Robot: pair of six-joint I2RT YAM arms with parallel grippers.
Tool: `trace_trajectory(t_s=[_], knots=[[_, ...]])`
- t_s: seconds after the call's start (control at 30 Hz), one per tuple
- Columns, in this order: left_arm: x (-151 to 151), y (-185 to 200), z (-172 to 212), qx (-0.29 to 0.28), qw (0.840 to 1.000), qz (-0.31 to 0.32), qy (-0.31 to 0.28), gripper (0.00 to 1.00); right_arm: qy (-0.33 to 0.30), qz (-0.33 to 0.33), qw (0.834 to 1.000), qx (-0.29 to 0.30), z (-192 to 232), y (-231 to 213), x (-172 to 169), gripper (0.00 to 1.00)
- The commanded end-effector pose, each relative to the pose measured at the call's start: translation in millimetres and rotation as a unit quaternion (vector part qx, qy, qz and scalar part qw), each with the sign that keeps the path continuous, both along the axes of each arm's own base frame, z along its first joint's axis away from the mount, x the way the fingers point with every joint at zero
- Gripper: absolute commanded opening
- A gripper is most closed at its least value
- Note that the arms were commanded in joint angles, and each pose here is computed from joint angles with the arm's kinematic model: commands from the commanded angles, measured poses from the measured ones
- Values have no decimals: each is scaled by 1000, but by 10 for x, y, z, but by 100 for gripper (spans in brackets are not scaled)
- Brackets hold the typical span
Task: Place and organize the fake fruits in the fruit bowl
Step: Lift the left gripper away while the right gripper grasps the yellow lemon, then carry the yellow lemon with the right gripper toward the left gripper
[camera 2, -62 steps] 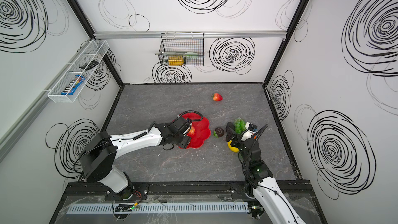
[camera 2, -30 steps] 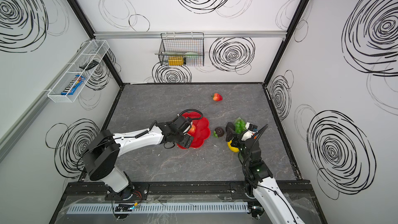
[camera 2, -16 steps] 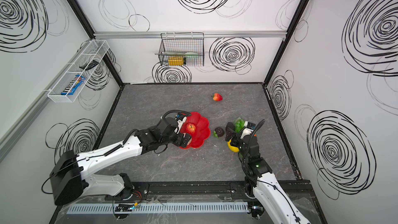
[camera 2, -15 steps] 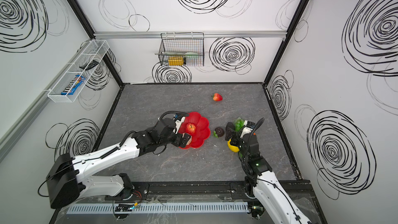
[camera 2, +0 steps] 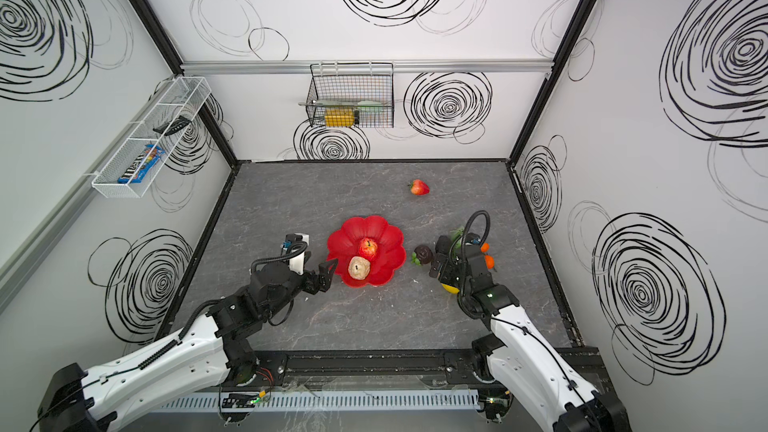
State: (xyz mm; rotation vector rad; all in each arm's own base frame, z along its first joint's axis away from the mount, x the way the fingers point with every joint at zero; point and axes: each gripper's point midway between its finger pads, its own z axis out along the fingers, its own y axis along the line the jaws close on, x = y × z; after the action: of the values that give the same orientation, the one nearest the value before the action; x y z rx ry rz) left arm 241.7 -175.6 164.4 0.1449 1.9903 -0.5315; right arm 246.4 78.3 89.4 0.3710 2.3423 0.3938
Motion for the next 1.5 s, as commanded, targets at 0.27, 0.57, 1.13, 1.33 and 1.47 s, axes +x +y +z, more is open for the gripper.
trace_trajectory(t_s=[0.27,0.57,1.13,1.33,1.47], knots=[[-21,247,-37,-23,997,31,-72,95,48,-7,998,-39,-172,69,-66,98],[-43,298,-7,-38,995,28,-88,95,69,-12,995,-66,-328,104,-21,95],[-63,262,14,-45,995,16,-90,95,89,-2,995,-51,-424,197,32,69],[-64,241,4,-45,995,11,-89,95,93,-1,995,-21,-406,261,-19,62],[-70,220,10,-48,995,5,-91,95,66,5,998,20,-208,331,-36,61]])
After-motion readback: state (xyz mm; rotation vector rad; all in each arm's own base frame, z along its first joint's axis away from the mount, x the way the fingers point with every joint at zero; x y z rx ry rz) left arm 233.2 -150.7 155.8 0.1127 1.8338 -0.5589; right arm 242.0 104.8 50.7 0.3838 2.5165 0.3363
